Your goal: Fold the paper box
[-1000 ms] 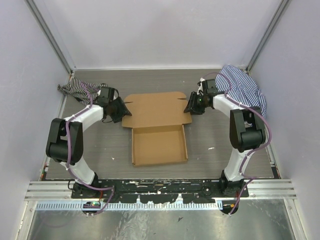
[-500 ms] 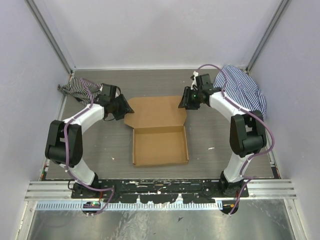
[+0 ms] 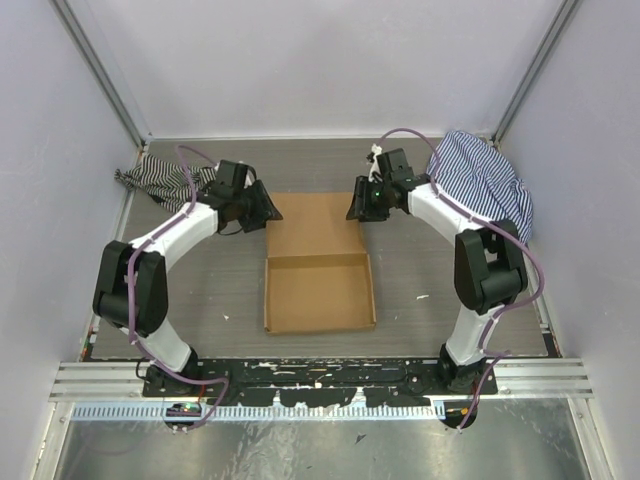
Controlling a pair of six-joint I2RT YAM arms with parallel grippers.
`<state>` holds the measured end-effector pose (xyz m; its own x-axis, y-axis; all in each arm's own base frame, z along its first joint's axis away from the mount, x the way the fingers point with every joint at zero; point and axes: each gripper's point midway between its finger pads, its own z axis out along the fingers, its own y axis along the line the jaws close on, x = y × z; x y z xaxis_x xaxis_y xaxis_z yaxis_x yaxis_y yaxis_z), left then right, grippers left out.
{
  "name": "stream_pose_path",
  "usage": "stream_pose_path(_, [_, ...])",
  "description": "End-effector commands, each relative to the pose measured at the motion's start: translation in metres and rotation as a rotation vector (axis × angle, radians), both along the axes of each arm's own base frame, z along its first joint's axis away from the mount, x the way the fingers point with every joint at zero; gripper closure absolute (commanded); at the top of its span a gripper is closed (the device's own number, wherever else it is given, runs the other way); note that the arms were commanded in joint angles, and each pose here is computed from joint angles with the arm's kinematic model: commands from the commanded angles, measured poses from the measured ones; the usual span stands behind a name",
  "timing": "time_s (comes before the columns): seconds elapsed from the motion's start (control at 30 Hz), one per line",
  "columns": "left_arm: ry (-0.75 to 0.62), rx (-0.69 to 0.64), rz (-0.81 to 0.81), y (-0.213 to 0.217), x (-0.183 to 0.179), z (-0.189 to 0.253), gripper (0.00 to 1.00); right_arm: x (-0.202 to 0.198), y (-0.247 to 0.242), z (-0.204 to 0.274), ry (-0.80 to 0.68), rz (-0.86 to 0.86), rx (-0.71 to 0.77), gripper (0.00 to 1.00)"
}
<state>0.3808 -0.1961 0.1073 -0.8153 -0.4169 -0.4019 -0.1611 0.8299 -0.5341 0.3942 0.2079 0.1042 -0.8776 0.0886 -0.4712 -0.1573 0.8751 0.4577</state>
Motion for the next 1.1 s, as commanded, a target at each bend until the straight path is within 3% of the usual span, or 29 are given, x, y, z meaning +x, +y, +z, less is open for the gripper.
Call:
stream_pose_path(0.0, [-0.032, -0.01, -0.039, -0.017, 0.003, 0.015, 0.43, 0.005, 0.02, 0.011, -0.049, 0.046, -0.02, 0.53])
stream_pose_path(0.47, [0.023, 0.014, -0.085, -0.037, -0.002, -0.011, 0.43, -0.004, 0.036, -0.016, -0.003, 0.09, -0.063, 0.54])
stream_pose_path(1.07, [-0.013, 0.052, -0.15, -0.064, -0.014, -0.001, 0.44, -0.022, 0.047, -0.023, -0.014, 0.107, -0.109, 0.56])
